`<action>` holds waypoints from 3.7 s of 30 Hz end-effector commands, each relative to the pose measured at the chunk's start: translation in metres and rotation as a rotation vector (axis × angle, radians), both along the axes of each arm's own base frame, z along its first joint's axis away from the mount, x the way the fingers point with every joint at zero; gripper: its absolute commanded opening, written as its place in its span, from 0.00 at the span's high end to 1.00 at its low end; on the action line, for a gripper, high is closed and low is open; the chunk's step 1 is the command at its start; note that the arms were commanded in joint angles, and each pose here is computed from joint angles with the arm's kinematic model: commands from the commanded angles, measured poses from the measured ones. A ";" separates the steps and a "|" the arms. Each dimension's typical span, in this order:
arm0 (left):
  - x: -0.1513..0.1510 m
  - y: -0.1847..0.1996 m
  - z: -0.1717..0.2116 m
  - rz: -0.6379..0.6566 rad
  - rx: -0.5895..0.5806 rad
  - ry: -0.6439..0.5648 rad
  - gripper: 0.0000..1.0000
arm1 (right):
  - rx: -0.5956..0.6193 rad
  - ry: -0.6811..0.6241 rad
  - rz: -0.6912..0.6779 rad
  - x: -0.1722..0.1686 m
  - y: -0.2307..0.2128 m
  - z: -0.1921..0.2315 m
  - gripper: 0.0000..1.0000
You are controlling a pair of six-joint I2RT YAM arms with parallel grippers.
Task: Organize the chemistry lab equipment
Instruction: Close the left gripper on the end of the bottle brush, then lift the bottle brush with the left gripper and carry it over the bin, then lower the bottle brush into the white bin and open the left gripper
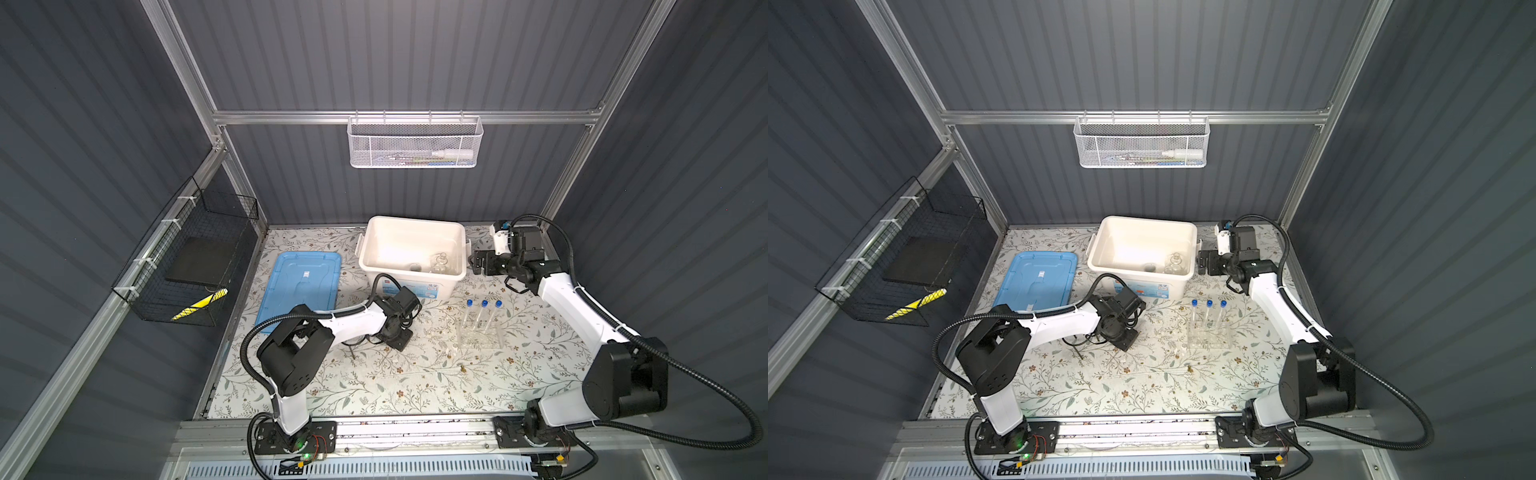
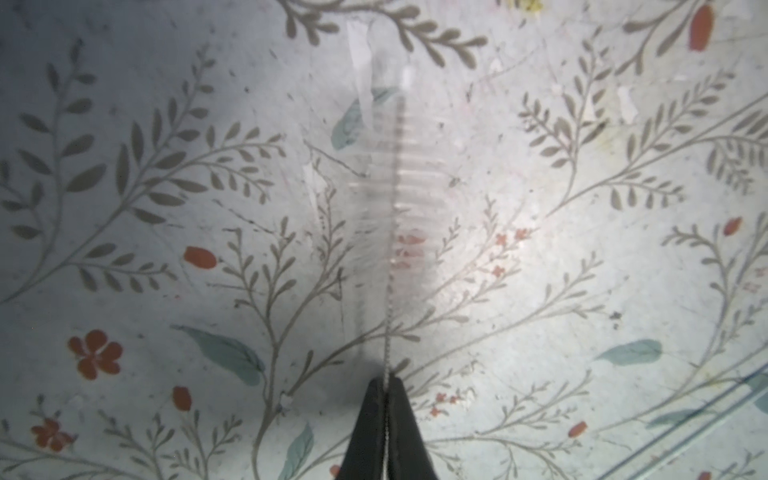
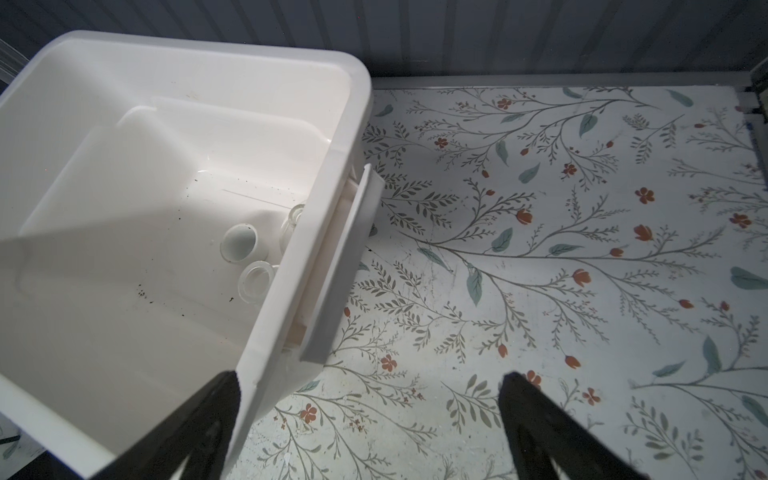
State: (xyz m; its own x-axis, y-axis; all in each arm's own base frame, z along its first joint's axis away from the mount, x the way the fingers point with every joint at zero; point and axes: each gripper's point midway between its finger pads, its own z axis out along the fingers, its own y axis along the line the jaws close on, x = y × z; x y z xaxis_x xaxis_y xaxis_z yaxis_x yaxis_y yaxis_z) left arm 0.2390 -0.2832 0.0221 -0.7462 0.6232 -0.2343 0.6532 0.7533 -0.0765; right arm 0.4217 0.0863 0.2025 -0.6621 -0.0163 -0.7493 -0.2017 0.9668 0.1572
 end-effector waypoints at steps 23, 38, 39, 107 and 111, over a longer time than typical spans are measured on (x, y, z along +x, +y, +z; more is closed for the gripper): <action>0.016 -0.021 0.049 -0.022 -0.106 -0.100 1.00 | 0.016 -0.025 -0.074 0.000 -0.012 0.009 0.01; 0.023 -0.039 0.120 -0.111 -0.219 -0.201 0.99 | 0.030 -0.063 -0.116 -0.003 -0.020 0.018 0.01; 0.022 -0.041 0.126 -0.130 -0.231 -0.206 0.99 | 0.034 -0.066 -0.112 -0.003 -0.019 0.020 0.01; 0.288 -0.084 0.090 -0.407 -0.072 -0.569 0.90 | 0.172 -0.031 -0.008 0.003 0.012 0.017 0.02; 0.286 -0.084 0.084 -0.410 -0.072 -0.557 0.85 | 0.169 -0.031 -0.009 0.002 0.011 0.017 0.02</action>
